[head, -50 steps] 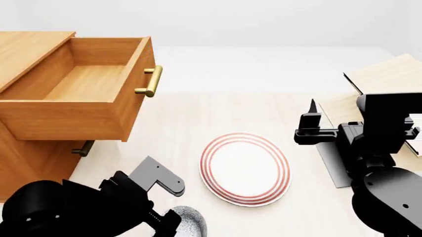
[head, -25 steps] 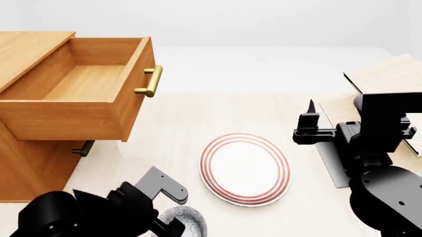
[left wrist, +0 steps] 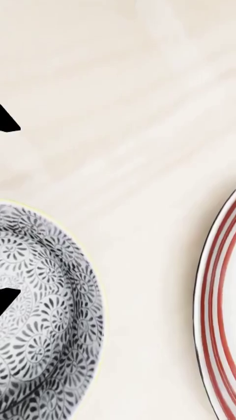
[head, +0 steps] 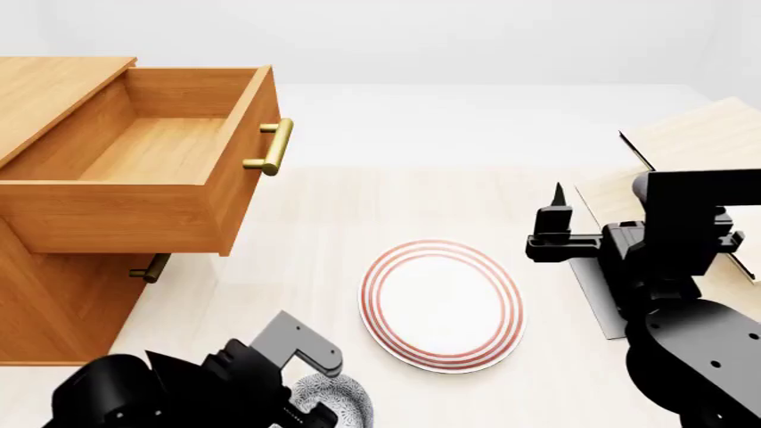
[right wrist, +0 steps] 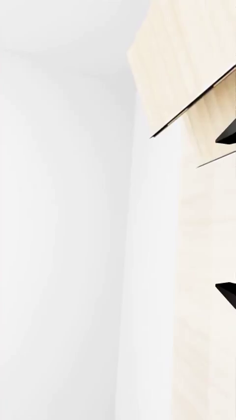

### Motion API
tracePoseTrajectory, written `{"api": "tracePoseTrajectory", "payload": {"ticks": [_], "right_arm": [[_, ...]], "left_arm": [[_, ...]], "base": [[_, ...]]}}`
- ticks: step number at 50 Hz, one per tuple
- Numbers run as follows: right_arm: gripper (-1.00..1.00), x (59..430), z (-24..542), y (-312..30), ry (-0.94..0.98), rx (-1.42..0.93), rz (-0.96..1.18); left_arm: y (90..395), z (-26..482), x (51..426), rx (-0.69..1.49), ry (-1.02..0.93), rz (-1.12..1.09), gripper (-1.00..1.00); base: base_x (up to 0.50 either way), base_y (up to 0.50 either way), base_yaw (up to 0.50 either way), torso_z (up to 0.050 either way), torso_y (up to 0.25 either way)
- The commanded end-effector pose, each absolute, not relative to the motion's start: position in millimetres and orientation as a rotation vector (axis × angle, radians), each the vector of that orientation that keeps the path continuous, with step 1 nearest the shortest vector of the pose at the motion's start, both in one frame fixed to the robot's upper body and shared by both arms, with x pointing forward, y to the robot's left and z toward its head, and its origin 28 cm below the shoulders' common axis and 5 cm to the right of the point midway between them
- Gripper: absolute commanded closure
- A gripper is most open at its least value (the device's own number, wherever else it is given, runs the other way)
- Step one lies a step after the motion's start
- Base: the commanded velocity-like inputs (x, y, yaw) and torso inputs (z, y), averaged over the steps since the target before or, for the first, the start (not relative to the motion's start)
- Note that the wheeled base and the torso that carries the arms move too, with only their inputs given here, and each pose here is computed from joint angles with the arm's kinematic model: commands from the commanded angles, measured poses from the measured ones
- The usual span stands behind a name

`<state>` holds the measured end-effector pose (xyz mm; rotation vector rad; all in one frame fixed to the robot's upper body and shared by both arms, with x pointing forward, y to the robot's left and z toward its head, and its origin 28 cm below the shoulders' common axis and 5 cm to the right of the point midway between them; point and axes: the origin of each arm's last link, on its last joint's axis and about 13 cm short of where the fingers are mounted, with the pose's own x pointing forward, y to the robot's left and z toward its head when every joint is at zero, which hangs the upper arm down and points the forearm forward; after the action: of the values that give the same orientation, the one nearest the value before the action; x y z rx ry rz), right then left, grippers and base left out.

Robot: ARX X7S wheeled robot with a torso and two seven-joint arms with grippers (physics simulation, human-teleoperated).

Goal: Open the top drawer of the cabinet and put the bowl in it.

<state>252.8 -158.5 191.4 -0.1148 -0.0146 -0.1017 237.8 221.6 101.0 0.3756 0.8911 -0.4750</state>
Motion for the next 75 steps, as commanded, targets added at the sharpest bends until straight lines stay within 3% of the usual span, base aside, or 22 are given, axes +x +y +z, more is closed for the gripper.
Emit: {"api": "tracePoseTrajectory", "payload": {"ticks": [1,9,10,41,57,75], "right_arm": [[-1.00,254.1,189.7,-158.4,-0.010,-0.110,-0.101],[-1.00,253.2,190.9,-158.1,-0.012,-0.112,-0.100],[-1.00,253.2,191.3,-158.1,-0.012,-0.111,-0.101],[-1.00,255.1,188.3,-158.4,-0.008,-0.108,-0.103],[-1.00,252.3,194.9,-156.5,-0.021,-0.113,-0.100],[-1.00,245.4,201.9,-157.3,-0.043,-0.110,-0.103]], "left_arm": [[220.1,95.8,236.9,0.377,0.901,-0.484,-1.00],[221.2,90.8,235.9,0.371,0.913,-0.474,-1.00],[221.2,90.4,235.7,0.373,0.912,-0.471,1.00],[221.4,91.4,238.7,0.365,0.883,-0.454,1.00],[216.7,141.5,243.6,0.375,0.673,-0.446,1.00],[211.5,172.1,236.9,0.380,0.572,-0.456,1.00]], "base": [[0.00,0.00,0.00,0.000,0.000],[0.00,0.00,0.00,0.000,0.000],[0.00,0.00,0.00,0.000,0.000],[0.00,0.00,0.00,0.000,0.000],[0.00,0.00,0.00,0.000,0.000],[0.00,0.00,0.00,0.000,0.000]]}}
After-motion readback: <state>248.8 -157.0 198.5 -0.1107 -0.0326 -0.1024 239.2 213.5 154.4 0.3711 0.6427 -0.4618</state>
